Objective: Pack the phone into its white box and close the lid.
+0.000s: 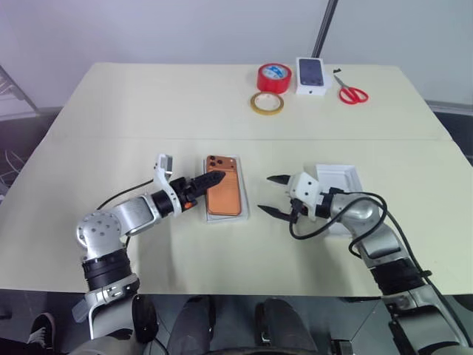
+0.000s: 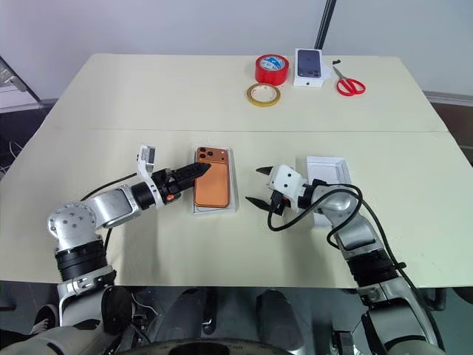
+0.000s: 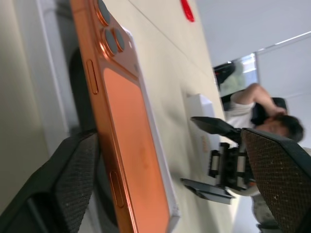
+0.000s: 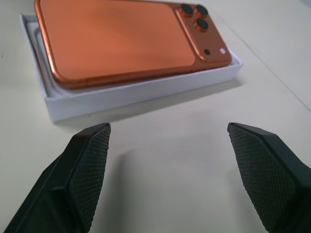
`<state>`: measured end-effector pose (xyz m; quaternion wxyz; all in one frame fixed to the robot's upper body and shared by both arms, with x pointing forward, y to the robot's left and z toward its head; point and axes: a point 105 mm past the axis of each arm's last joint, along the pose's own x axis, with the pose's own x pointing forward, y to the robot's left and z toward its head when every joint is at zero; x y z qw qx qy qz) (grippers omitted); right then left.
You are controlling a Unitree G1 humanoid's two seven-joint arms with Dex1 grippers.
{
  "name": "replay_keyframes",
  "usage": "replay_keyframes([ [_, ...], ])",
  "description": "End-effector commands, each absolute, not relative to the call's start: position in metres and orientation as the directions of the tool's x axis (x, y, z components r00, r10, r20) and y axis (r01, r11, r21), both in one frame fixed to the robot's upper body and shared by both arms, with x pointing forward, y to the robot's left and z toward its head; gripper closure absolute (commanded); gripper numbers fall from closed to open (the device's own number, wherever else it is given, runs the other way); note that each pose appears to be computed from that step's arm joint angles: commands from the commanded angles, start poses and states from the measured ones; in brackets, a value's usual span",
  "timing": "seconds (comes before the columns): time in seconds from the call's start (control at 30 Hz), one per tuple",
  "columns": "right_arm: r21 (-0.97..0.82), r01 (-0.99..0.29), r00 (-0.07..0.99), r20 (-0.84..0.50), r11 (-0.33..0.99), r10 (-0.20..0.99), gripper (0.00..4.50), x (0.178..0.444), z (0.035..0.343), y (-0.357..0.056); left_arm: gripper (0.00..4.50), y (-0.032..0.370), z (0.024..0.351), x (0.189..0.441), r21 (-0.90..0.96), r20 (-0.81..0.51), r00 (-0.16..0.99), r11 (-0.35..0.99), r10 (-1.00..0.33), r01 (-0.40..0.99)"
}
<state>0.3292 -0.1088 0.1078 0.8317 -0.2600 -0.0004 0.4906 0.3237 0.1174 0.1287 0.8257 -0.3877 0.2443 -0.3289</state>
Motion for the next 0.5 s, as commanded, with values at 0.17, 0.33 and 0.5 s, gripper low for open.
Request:
replay_keyframes([
  [0.17,-0.457,-0.810,0.501,-0.213,0.368,0.839,0.46,0.331,0.117,-0.096,0.04,0.129,0.158,0.307,-0.721,-0.149,0.606,0.506,-0.781,0.474],
  [0.33,-0.450,-0.808,0.509,-0.208,0.380,0.835,0.46,0.332,0.116,-0.096,0.04,0.149,0.167,0.307,-0.630,-0.206,0.625,0.591,-0.753,0.504],
  [0.5,-0.485,-0.767,0.562,-0.191,0.421,0.805,1.78,0.345,0.119,-0.098,1.32,0.187,0.151,0.347,-0.402,-0.291,0.806,0.830,-0.515,0.385],
])
